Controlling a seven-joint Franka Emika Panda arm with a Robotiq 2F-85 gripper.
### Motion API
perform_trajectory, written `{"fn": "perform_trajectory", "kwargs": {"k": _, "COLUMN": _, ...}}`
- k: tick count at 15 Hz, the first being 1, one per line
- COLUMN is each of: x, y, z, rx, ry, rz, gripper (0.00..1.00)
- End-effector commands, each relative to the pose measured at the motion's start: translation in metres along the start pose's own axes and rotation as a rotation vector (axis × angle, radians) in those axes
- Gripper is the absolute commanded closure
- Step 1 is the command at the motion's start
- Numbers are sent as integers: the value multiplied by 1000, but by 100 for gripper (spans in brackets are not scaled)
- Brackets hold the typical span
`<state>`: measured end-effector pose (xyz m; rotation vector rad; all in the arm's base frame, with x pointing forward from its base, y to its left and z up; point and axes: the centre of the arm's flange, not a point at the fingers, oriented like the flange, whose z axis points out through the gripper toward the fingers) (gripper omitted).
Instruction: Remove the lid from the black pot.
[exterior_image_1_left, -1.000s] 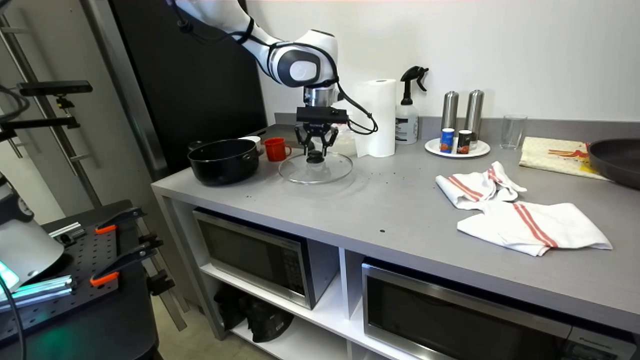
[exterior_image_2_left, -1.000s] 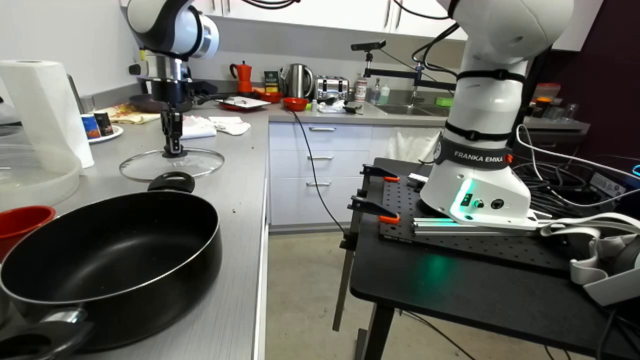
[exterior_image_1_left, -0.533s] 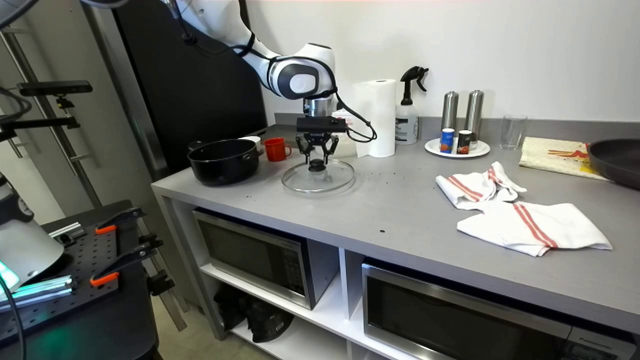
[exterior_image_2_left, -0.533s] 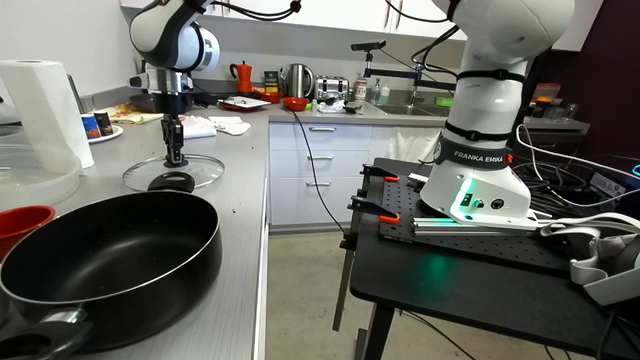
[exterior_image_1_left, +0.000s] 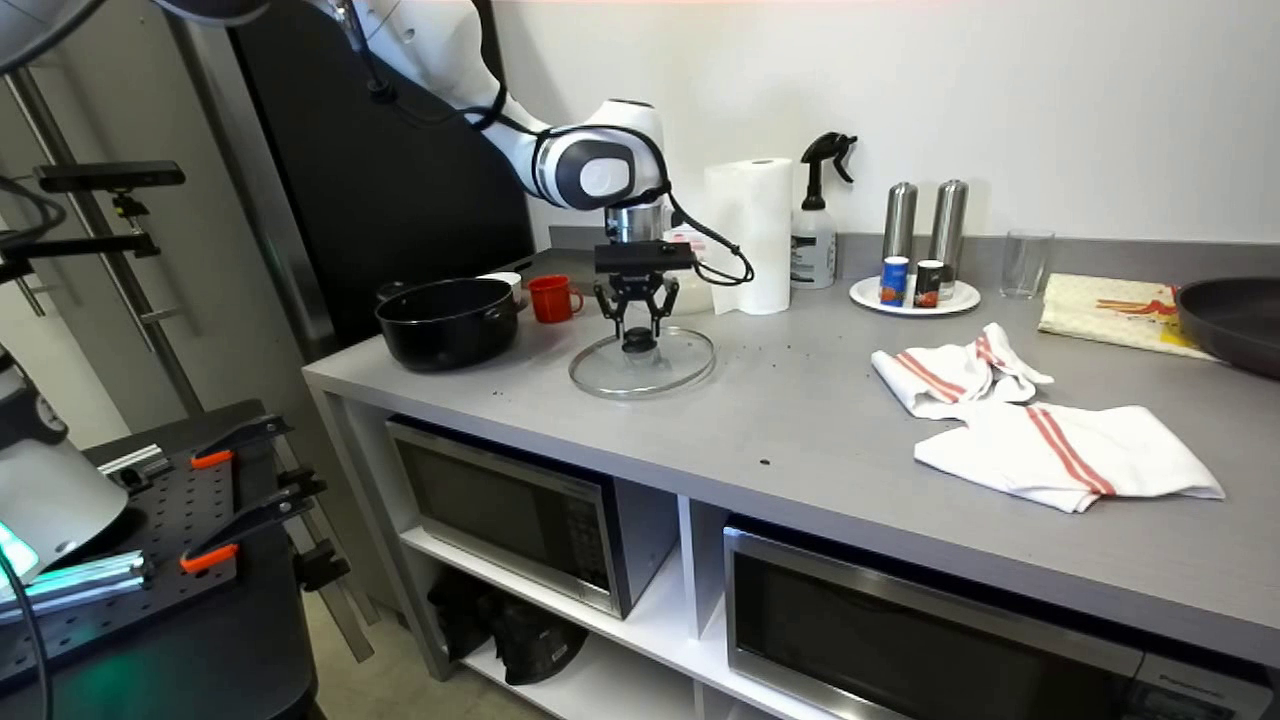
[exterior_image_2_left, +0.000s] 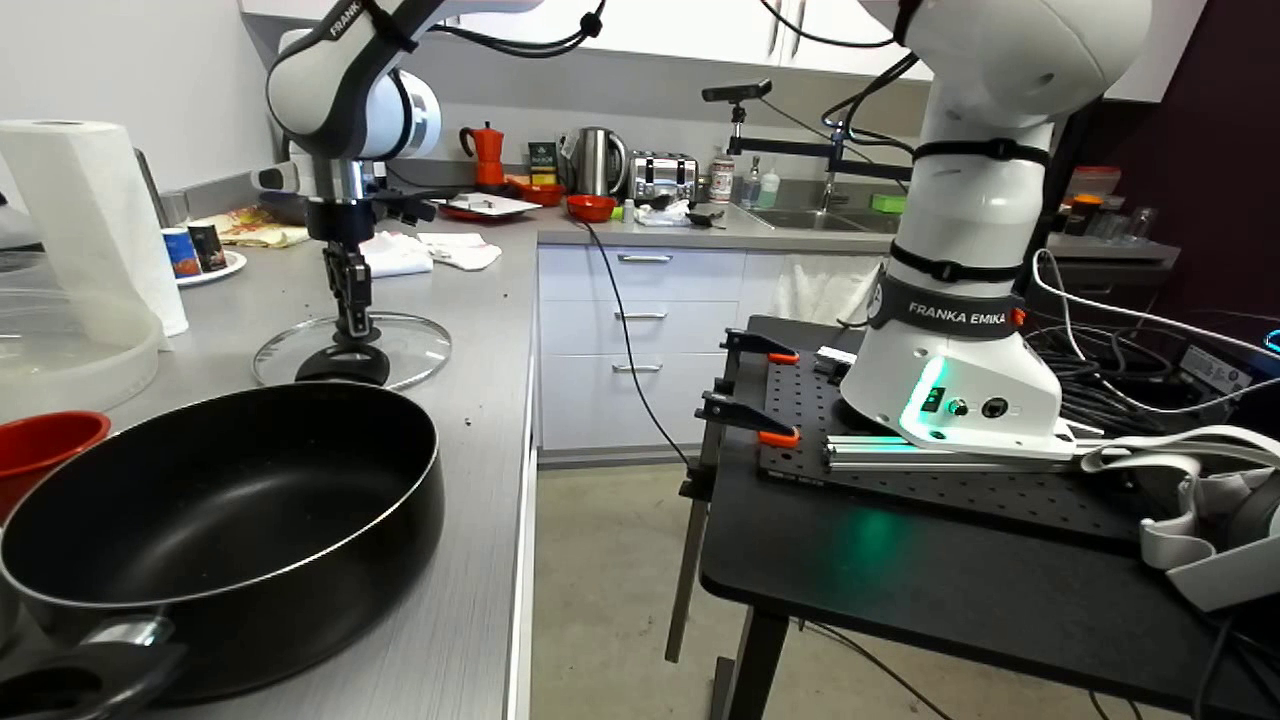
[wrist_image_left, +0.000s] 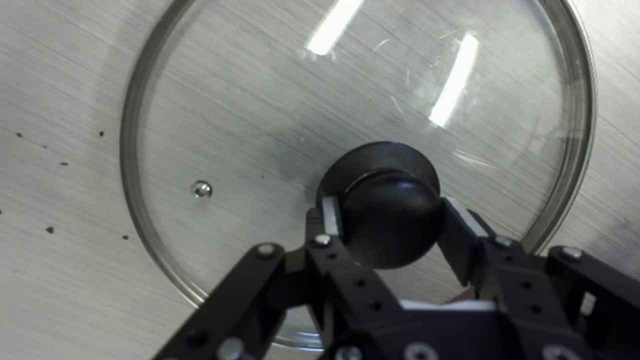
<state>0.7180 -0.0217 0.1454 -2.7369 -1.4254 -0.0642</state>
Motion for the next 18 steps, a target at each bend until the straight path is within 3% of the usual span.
{"fn": "perform_trajectory", "kwargs": {"k": 1, "x": 6, "y": 0, "z": -7, "rx": -34, "ry": -11, "rz": 6, "gripper": 75}}
{"fn": "perform_trajectory", "kwargs": {"k": 3, "x": 6, "y": 0, "z": -7, "rx": -35, "ry": -12, "rz": 7, "gripper": 75}}
{"fn": "perform_trajectory", "kwargs": {"k": 4, "x": 6, "y": 0, "z": -7, "rx": -35, "ry": -12, "rz": 10, "gripper": 31}}
{"fn": "perform_trajectory", "kwargs": {"k": 8, "x": 7, "y": 1, "z": -10, "rx": -40, "ry": -8, "rz": 19, "gripper": 3}}
{"fn": "perform_trajectory", "kwargs": {"k": 18, "x": 7, "y": 3, "z": -16, "rx": -57, "ry": 11, "rz": 30, "gripper": 0}}
